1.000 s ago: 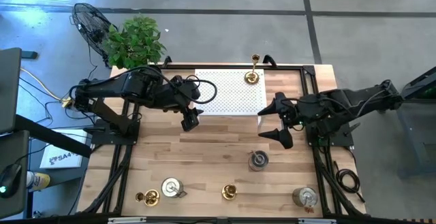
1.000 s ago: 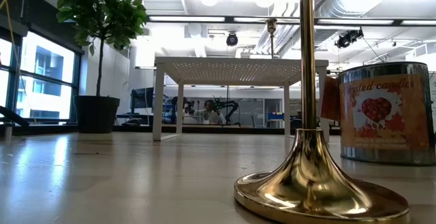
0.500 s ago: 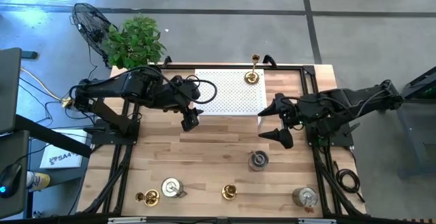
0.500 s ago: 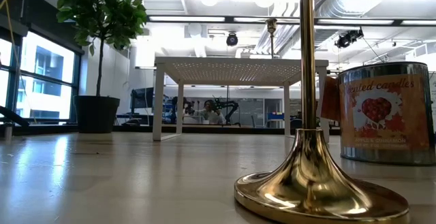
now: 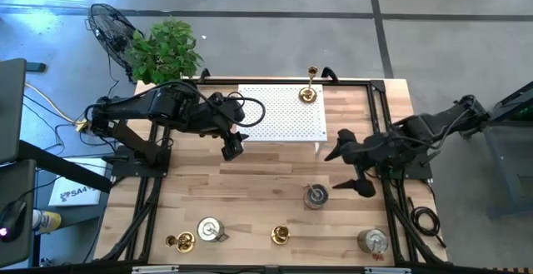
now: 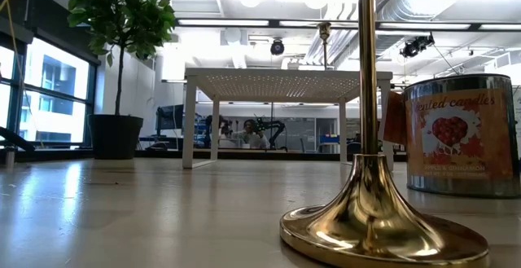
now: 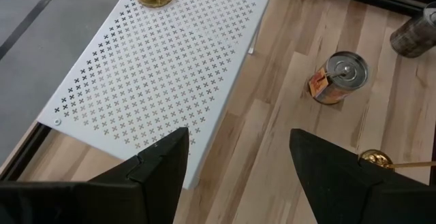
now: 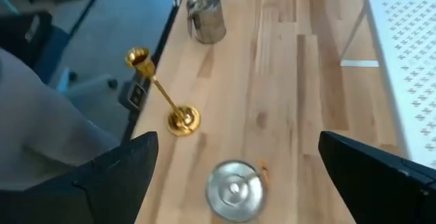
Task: Pick & Place candle stick holders
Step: Put the top silver scented candle on the shelf
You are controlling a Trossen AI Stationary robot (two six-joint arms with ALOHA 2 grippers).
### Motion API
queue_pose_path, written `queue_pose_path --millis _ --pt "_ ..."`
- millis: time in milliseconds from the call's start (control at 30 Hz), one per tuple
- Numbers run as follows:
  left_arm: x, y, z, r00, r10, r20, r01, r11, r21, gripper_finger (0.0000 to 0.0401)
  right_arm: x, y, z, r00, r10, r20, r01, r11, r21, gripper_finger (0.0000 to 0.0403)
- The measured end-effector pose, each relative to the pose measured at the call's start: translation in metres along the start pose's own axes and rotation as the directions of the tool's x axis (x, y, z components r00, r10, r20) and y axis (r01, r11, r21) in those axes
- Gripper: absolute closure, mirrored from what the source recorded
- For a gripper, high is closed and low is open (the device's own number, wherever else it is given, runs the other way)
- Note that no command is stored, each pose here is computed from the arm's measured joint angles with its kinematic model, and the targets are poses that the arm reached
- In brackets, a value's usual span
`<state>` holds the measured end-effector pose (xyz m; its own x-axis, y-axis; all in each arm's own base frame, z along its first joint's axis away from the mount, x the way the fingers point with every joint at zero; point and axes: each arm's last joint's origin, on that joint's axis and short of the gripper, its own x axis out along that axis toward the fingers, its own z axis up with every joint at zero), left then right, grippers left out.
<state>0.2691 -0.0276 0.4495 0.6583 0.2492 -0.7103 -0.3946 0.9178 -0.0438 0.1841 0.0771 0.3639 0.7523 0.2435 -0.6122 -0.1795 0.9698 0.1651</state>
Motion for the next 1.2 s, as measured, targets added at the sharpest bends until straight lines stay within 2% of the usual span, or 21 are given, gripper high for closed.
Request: queue_pose_path --millis 100,233,500,667,933,1033,1200 --pt "0.0 0.0 0.0 1.0 0.0 0.0 0.0 1.0 0.0 0.0151 0.0 0.001 -0.001 1.0 -0.026 -0.005 0.025 0.999 -0.046 0.0004" --pt "0.0 0.0 0.0 1.0 0.0 0.0 0.0 1.0 0.0 0.0151 0.003 0.001 -0.002 0.999 -0.047 -0.016 0.046 0.998 -0.053 0.0004" --pt "0.0 0.0 0.0 1.0 0.0 0.0 0.0 1.0 0.0 0.0151 0.05 0.004 -0.008 0.975 -0.115 -0.193 0.105 0.993 -0.061 0.0004" --pt "0.0 0.0 0.0 1.0 0.0 0.0 0.0 1.0 0.0 0.0151 0.056 0.002 -0.009 0.97 -0.092 -0.225 0.09 0.996 -0.017 0.0004" --pt "0.0 0.0 0.0 1.0 0.0 0.0 0.0 1.0 0.0 0.0151 0.059 -0.001 -0.02 0.928 -0.152 -0.339 0.173 0.984 0.032 0.0004" --pt "0.0 0.0 0.0 1.0 0.0 0.0 0.0 1.0 0.0 0.0151 0.068 0.003 -0.022 0.919 -0.156 -0.363 0.185 0.982 0.048 0.0004" --pt "0.0 0.0 0.0 1.0 0.0 0.001 0.0 1.0 0.0 0.0151 0.092 0.01 -0.029 0.886 -0.173 -0.43 0.196 0.981 0.009 0.0004"
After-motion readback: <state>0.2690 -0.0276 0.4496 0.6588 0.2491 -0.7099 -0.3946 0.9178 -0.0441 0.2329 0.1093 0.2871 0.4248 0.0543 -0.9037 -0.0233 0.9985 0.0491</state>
